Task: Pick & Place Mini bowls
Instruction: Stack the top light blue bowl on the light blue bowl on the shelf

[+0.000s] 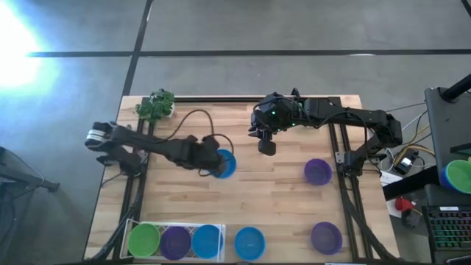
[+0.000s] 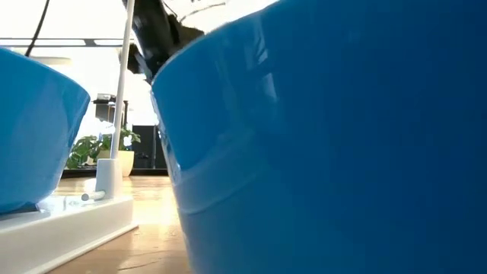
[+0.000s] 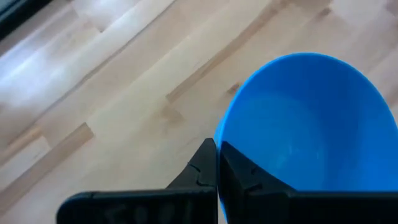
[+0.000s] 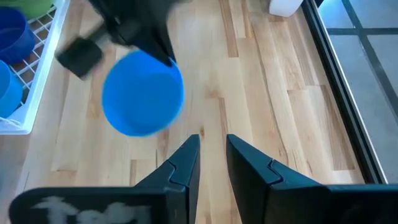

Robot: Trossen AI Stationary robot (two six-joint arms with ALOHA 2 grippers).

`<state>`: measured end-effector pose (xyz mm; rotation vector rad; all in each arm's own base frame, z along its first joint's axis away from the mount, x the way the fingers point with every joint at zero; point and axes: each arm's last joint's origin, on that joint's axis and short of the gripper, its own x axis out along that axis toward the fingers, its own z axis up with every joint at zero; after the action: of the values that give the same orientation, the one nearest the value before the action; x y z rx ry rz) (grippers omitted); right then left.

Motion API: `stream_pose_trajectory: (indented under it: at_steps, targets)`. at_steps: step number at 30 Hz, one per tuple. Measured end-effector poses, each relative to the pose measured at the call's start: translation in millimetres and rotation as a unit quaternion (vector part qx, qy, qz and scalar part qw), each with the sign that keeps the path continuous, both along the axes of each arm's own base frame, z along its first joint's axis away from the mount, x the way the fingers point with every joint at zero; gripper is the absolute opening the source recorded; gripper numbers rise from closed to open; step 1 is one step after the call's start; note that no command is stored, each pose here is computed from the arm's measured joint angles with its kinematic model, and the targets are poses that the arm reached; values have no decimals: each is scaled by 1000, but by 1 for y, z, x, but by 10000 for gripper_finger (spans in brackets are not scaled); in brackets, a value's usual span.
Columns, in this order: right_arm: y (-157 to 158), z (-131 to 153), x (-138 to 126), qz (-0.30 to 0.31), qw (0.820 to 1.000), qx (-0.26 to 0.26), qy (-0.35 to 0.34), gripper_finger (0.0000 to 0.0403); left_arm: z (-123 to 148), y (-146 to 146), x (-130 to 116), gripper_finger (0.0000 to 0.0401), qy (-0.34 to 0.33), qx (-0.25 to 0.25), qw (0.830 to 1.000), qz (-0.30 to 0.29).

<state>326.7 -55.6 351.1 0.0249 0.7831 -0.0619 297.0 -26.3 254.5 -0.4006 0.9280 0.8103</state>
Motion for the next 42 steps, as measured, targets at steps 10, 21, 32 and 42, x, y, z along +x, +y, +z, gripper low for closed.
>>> stream_pose_trajectory:
  at_steps: [10,21,32,42]
  targets:
    - [0,0,0,1,1000,-1,0,67,36,-38,-44,0,-8,-7,995,-95]
    - [0,0,0,3,1000,-3,-1,74,43,-93,-73,0,-1,-43,971,-237]
    - [0,0,0,12,1000,-12,-1,63,39,-143,-69,0,-65,-77,932,-348]
    - [0,0,0,12,1000,-12,-1,63,11,-165,-49,0,-38,-118,917,-379]
